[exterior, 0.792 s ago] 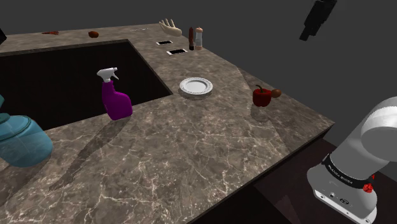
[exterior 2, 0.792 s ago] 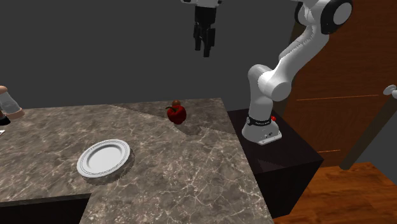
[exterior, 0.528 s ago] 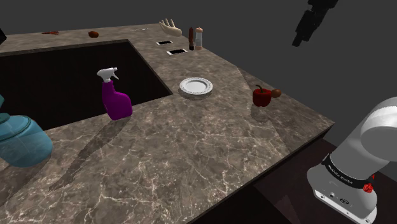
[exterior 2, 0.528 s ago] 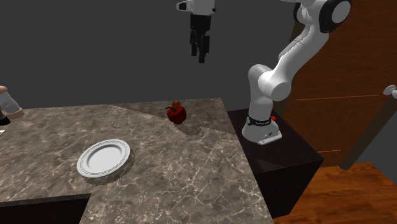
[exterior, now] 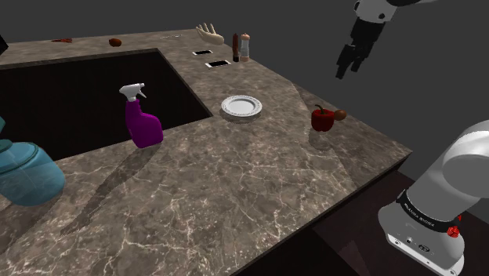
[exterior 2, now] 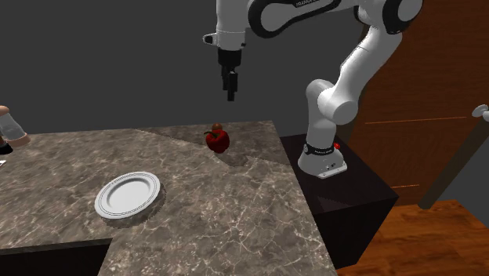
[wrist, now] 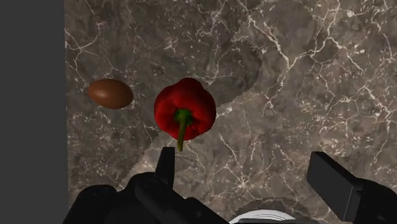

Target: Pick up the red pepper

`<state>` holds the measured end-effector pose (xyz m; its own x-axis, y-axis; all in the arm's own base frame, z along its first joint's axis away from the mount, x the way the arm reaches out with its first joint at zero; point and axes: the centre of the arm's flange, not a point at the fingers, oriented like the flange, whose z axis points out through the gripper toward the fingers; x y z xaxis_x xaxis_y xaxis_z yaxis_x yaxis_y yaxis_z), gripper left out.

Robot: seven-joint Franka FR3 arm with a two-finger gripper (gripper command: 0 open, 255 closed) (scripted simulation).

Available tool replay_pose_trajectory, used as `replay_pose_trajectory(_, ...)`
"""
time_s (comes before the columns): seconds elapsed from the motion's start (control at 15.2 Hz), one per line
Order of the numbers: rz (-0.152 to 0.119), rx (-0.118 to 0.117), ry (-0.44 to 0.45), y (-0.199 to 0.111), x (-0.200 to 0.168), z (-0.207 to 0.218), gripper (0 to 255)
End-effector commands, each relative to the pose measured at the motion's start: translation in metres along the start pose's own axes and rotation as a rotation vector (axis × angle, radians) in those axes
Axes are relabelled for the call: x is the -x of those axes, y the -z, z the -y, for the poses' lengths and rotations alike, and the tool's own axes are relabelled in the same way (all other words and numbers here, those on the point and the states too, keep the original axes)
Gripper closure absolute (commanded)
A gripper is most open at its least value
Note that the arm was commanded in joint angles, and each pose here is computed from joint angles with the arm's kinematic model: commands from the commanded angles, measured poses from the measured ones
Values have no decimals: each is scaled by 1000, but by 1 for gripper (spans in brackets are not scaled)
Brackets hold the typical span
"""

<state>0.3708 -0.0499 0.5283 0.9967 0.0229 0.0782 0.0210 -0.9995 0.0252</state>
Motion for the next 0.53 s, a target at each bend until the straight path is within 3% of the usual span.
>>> replay_pose_trajectory(0.0, 0, 7, -23, -24, -10, -7, 0)
replay_pose_trajectory(0.46, 8, 29, -100, -105, -48, -30, 0)
